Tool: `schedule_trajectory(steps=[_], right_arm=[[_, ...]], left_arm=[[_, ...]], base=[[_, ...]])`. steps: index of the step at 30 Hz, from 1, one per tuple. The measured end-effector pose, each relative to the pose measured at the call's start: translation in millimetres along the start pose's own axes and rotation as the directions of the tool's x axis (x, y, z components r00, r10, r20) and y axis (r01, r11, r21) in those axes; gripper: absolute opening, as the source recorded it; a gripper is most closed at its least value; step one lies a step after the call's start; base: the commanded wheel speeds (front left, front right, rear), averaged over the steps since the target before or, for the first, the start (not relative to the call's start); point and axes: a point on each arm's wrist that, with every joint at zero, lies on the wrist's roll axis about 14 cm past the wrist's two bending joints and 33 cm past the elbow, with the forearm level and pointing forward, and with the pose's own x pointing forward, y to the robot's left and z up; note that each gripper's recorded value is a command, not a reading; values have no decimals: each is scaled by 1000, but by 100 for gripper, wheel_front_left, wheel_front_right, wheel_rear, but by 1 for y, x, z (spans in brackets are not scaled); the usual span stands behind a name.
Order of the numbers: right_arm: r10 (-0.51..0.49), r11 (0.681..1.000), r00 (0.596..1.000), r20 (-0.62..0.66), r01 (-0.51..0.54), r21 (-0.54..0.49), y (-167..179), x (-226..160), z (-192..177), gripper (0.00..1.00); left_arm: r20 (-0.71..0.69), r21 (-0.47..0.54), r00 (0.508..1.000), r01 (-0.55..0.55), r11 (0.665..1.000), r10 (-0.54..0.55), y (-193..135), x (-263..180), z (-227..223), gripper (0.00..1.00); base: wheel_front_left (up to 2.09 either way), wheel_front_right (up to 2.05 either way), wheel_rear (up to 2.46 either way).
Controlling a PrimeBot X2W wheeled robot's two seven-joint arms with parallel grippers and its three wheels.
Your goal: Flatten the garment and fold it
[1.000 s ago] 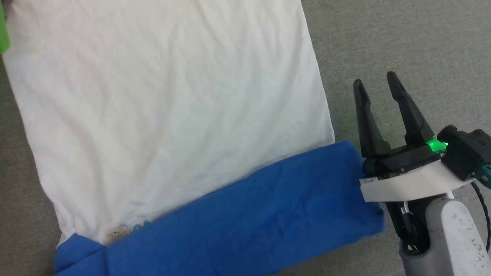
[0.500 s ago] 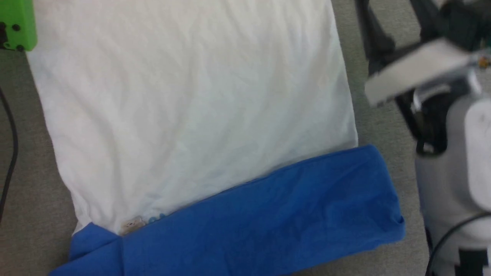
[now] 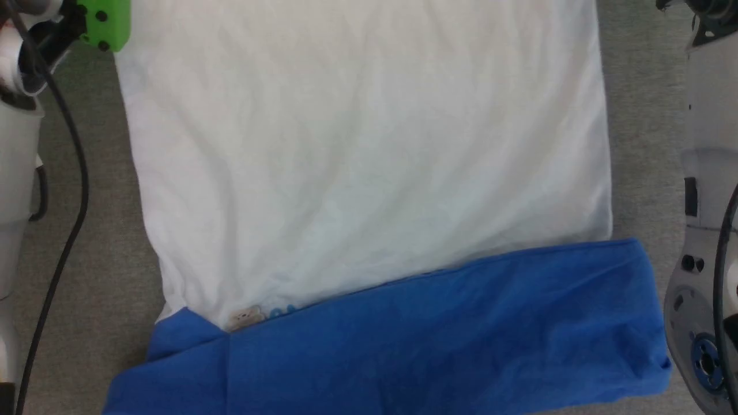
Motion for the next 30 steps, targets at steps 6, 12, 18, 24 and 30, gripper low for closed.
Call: schedule_trajectory(steps=[6, 12, 18, 24, 30], right_arm=[[21, 999, 992, -127, -27, -45, 19, 21, -22, 100], [-20, 989, 977, -213, -12, -149, 25, 24, -24, 0], [-24, 985, 996, -80, 10, -171, 22, 24, -1, 0], [10, 981, 987, 161, 22, -192, 28, 14, 42, 0], [54, 981, 940, 337, 13, -194, 34, -4, 72, 0]], left_arm=[[13, -4, 1000, -6, 1000, 6, 6, 2, -4, 0], [34, -3, 999, -11, 1000, 11, 9, 6, -3, 0], [159, 33, 984, -82, 996, 75, 22, 8, 14, 0], [345, 39, 927, -168, 985, 145, 37, -2, 45, 0], [495, 19, 853, -204, 979, 168, 44, -24, 72, 0]], base=[[0, 0, 0], [0, 0, 0], [0, 0, 0], [0, 0, 0], [0, 0, 0]])
